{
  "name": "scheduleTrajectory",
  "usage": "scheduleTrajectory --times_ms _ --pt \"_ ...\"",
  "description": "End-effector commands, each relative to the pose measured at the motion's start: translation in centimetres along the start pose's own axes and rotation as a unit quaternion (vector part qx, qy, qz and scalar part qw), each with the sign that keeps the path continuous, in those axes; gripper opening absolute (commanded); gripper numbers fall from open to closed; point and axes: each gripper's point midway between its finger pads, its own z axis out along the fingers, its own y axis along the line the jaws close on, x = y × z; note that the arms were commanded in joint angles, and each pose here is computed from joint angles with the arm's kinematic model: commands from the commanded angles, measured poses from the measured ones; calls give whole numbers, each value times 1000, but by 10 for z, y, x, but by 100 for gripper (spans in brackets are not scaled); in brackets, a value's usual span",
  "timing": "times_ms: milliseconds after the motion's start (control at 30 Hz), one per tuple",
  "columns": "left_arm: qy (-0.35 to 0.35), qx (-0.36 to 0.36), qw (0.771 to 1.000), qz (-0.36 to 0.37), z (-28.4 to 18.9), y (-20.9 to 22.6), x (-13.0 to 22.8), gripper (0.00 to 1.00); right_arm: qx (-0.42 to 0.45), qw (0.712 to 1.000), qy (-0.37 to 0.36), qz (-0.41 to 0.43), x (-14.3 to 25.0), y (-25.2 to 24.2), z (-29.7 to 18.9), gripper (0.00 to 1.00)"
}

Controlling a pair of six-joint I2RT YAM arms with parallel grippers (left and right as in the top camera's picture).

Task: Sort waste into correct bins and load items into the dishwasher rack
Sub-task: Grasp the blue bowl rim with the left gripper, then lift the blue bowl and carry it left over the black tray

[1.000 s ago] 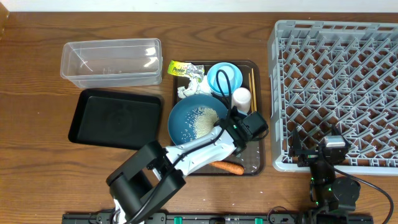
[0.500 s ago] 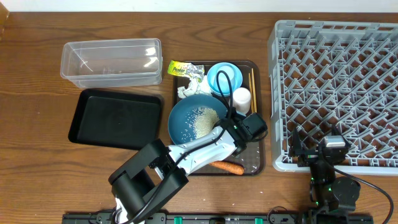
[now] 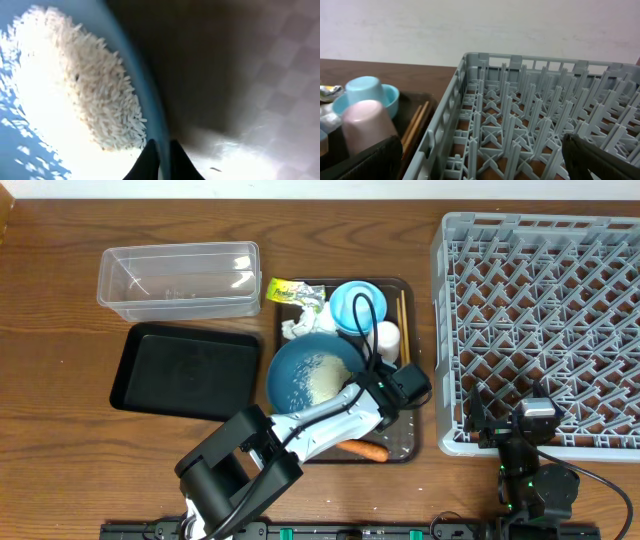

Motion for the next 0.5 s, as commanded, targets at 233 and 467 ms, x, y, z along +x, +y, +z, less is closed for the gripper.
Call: scheduleTrajectory --times_ms 233,467 --pt "-18 4 1000 -18 -24 8 -11 6 -9 1000 2 -4 1 4 0 99" --pt "-54 25 998 -31 -58 14 -21 6 -9 1000 2 -4 1 4 0 99"
